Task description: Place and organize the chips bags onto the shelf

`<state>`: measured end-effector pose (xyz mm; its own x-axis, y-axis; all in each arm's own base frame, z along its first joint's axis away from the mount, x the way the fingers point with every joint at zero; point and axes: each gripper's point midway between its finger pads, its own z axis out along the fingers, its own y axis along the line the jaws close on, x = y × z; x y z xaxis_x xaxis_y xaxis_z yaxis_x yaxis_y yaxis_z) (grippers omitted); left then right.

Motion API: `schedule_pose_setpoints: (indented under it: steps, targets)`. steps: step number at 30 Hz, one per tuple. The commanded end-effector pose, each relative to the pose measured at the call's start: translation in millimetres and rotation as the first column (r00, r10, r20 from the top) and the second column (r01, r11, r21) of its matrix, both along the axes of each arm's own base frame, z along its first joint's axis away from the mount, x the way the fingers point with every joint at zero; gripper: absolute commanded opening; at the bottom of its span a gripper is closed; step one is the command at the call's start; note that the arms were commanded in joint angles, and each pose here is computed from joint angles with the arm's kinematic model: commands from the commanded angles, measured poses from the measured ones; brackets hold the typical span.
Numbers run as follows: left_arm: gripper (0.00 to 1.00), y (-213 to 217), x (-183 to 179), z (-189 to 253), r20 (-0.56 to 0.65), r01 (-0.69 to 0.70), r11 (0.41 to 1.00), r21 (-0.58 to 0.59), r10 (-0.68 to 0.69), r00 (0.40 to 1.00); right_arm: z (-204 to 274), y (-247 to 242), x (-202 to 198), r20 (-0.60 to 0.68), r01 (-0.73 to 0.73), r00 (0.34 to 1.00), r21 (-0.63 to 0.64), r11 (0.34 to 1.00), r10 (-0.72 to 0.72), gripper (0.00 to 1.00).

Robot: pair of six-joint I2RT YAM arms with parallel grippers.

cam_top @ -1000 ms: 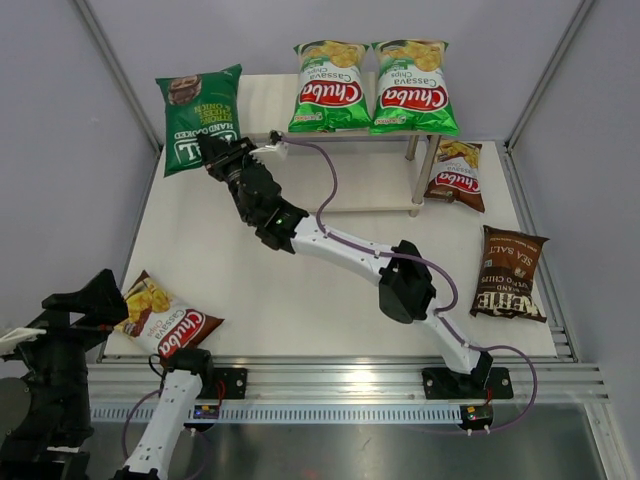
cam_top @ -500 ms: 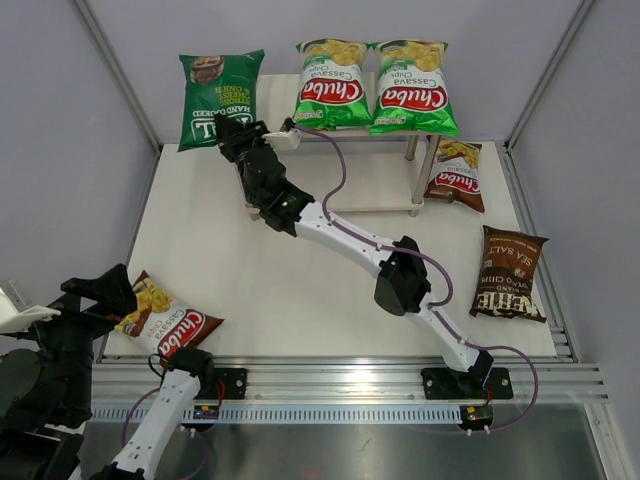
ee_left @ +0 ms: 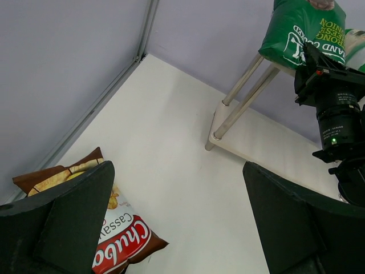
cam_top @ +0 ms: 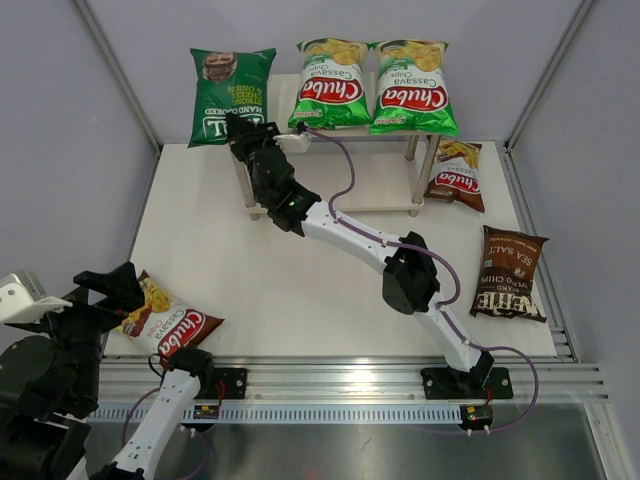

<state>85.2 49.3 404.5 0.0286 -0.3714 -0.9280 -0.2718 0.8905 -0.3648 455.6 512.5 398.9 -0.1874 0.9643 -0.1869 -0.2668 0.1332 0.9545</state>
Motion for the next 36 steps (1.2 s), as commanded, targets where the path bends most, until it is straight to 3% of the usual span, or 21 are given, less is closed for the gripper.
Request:
schedule_pose_setpoints:
  steps: [1, 11, 15, 16, 19, 23, 28, 32, 36]
  targets:
    - [0.99, -0.6, 1.3, 8.2, 0.038, 0.012, 1.000, 0.014, -0.012, 0.999, 52.5, -40.6, -8.1, 0.031, 0.096, 0.994, 0.128, 0.987, -0.100, 0.25]
    - [0.99, -2.9, 3.0, 4.6, 0.031, 0.026, 0.999, 0.019, -0.026, 0.999, 57.0, -56.1, -2.9, 0.028, 0.149, 0.988, 0.135, 0.980, -0.154, 0.32]
    - [0.99, -3.2, 3.3, 2.9, 0.027, 0.029, 0.999, 0.022, -0.030, 0.999, 56.0, -59.0, 4.0, 0.025, 0.163, 0.985, 0.129, 0.978, -0.168, 0.41]
    - [0.99, -3.9, 3.7, 2.4, 0.026, 0.034, 0.999, 0.024, -0.034, 0.999, 56.1, -59.2, 4.4, 0.023, 0.160, 0.986, 0.131, 0.978, -0.165, 0.50]
    - [0.99, -3.0, 2.5, 2.1, 0.032, 0.032, 0.999, 0.024, -0.033, 0.999, 56.8, -53.2, -0.5, 0.030, 0.122, 0.992, 0.113, 0.986, -0.127, 0.63]
    - [0.99, -3.7, 3.4, 0.9, 0.024, 0.035, 0.999, 0.023, -0.036, 0.999, 50.7, -49.8, -10.3, -0.008, 0.087, 0.996, 0.128, 0.988, -0.087, 0.71]
    - [0.99, -3.9, 3.3, 0.2, 0.019, 0.037, 0.999, 0.024, -0.037, 0.999, 45.3, -47.7, -24.6, -0.026, 0.076, 0.997, 0.144, 0.987, -0.073, 0.68]
    - [0.99, -4.0, 2.6, 0.0, 0.018, 0.038, 0.999, 0.024, -0.039, 0.999, 42.6, -48.8, -31.0, -0.037, 0.071, 0.997, 0.191, 0.979, -0.065, 0.54]
    - [0.99, -3.8, 1.7, -0.1, 0.018, 0.038, 0.999, 0.024, -0.039, 0.999, 42.8, -47.9, -30.8, -0.045, 0.079, 0.996, 0.215, 0.973, -0.071, 0.34]
